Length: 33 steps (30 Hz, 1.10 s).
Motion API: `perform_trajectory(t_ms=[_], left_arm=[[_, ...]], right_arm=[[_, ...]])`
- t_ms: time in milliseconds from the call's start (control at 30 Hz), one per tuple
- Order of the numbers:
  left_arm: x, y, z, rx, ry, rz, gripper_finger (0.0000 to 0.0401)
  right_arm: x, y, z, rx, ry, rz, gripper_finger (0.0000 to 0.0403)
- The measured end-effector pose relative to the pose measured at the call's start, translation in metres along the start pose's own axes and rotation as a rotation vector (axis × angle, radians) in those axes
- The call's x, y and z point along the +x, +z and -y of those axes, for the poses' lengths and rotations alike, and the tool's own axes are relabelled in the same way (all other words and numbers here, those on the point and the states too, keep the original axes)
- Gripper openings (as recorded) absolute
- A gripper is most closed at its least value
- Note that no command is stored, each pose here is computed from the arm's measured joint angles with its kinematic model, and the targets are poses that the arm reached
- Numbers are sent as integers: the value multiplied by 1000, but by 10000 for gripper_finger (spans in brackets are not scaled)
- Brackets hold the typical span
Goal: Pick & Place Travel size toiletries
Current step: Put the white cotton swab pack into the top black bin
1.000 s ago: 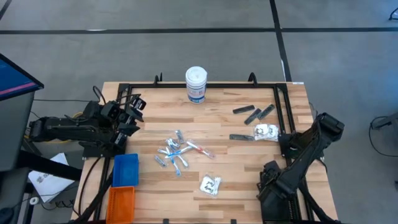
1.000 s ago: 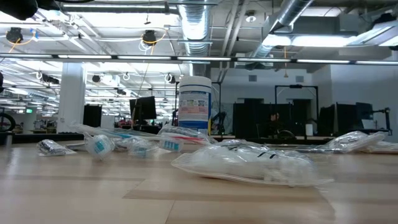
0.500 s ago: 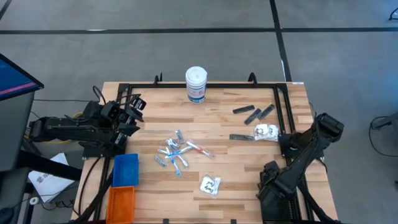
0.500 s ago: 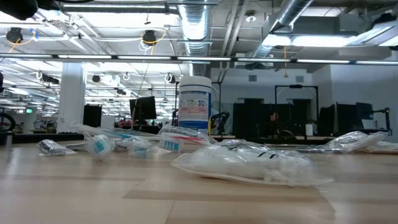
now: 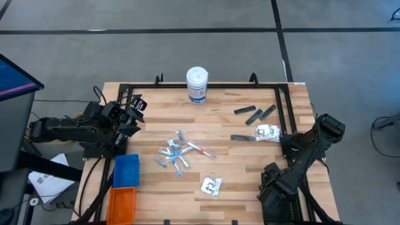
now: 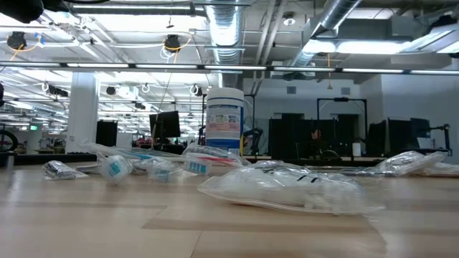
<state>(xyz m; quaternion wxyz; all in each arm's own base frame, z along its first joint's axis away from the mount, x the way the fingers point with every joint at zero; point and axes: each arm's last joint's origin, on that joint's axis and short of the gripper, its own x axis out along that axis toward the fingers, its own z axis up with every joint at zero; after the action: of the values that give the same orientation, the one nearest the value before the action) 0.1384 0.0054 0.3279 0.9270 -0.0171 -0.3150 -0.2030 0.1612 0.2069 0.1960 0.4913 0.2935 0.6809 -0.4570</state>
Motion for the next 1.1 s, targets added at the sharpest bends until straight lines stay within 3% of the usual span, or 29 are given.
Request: perform_trajectory(t_ms=[367,700,833,1100], left_arm=[[0,0,0,0,1,0,100],[0,0,0,2,0,0,100],[0,0,0,2,1,0,100],[0,0,0,2,1,0,100]], right_arm=[[0,0,-1,-24,9,-4,121],[-10,-1,-4,-61,65,-29,135],[-18,4,0,13,16,-15,141],[-18,5,-6,-33,66,-38,202]])
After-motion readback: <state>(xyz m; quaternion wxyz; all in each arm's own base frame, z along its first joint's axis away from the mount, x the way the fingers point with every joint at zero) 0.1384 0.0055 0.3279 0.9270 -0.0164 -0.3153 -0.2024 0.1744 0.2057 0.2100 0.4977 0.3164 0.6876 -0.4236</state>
